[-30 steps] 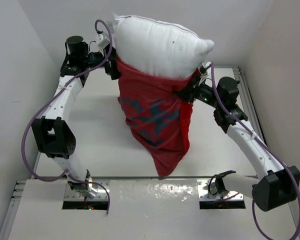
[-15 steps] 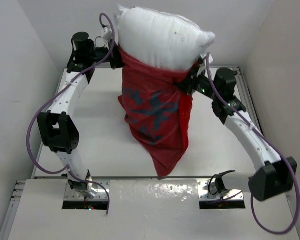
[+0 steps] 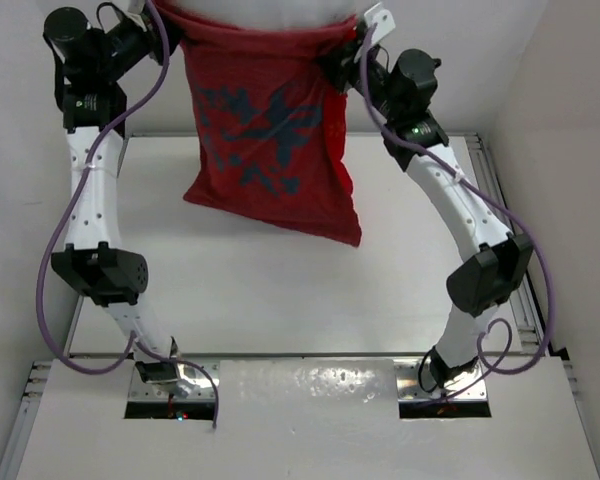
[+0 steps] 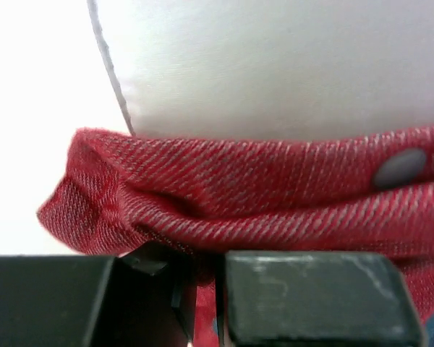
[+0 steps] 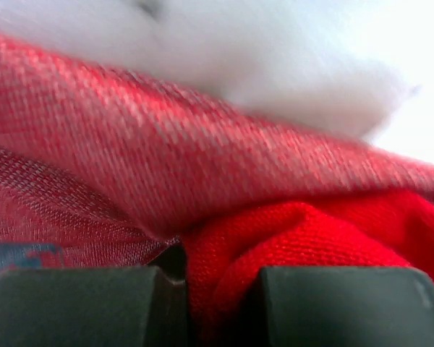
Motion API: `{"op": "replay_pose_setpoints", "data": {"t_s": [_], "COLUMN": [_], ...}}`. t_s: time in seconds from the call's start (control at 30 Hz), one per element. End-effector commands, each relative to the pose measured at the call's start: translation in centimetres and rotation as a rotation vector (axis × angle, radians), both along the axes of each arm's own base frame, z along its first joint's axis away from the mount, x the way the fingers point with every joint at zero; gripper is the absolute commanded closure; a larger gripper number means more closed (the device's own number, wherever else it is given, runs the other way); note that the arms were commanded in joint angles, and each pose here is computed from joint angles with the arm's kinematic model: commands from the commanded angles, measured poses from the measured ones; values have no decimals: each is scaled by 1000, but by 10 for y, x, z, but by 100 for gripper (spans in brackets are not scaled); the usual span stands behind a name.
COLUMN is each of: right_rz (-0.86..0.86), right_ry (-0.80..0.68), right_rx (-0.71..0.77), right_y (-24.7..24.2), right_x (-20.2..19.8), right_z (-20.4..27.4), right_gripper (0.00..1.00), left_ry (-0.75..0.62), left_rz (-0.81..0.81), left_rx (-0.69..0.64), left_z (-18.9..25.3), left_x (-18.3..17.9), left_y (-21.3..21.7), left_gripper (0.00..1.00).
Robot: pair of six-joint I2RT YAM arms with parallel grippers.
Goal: Put the pillow into the pillowcase
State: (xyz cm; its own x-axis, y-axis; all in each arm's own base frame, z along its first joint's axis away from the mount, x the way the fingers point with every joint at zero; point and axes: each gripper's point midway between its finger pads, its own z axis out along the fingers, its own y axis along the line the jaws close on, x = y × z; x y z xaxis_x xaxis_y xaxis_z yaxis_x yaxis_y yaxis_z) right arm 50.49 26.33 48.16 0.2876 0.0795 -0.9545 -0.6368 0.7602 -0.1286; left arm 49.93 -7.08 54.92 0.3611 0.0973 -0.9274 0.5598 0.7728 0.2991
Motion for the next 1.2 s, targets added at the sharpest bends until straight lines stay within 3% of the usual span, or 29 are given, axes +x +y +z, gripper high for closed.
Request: {"op": "replay_pose_setpoints", "data": {"t_s": [0.0,0.03,0.07,0.1,0.13,0.17,0.2,0.27,0.3,0.33,0.37,0.4,0.43,0.47,0.57,0.67,0.83,0.93,1.03,1.1,1.17], "right_rz": [-69,-52,-68,-63,-49,-46,-31,11,41,51,79,89,93,77,86,60,-21,-160,-310,-315,-267], "right_ry": [-352,-282,-292,-306,-218,-201,-130,-47,18,55,97,133,189,228,265,285,305,323,320,285,261], "right_rx": [-116,-190,-255,-271,-342,-375,-412,-424,-454,-458,-443,-439,-441,-453,-452,-477,-545,-569,-581,-582,-595], "right_y": [-1,8,9,13,17,17,13,13,10,8,14,13,10,4,10,7,-14,-45,-80,-85,-78], "right_x": [-52,-49,-51,-68,-70,-78,-99,-127,-154,-168,-185,-197,-216,-226,-251,-268,-276,-264,-254,-253,-257], "right_z": [62,18,1,-4,-65,-85,-130,-173,-213,-233,-248,-265,-294,-317,-338,-359,-389,-405,-414,-411,-409], "right_gripper": [100,100,100,100,100,100,100,97,97,97,96,96,97,99,100,100,100,100,100,100,100], "left_ry": [-235,-247,-243,-165,-133,-131,-49,-29,47,72,84,179,213,306,354,392,400,374,274,248,232], "left_rz": [56,60,59,42,10,-4,-50,-134,-212,-267,-303,-380,-395,-414,-380,-277,-60,223,561,653,532], "left_rx": [163,245,276,328,362,403,506,596,684,733,775,794,778,737,660,594,596,494,276,143,78], "left_z": [50,36,29,-12,-32,-40,-93,-123,-172,-193,-205,-239,-246,-267,-271,-253,-219,-188,-139,-117,-102], "left_x": [-58,-56,-65,-57,-59,-74,-76,-109,-128,-146,-164,-190,-205,-221,-246,-258,-267,-252,-228,-215,-210], "left_y": [-4,-6,-8,-10,-13,-13,-10,-13,-9,-9,-10,-9,-9,-5,0,10,32,64,108,123,101], "left_gripper": [100,100,100,100,100,100,100,100,98,92,58,41,1,0,0,0,0,0,0,0,0]}}
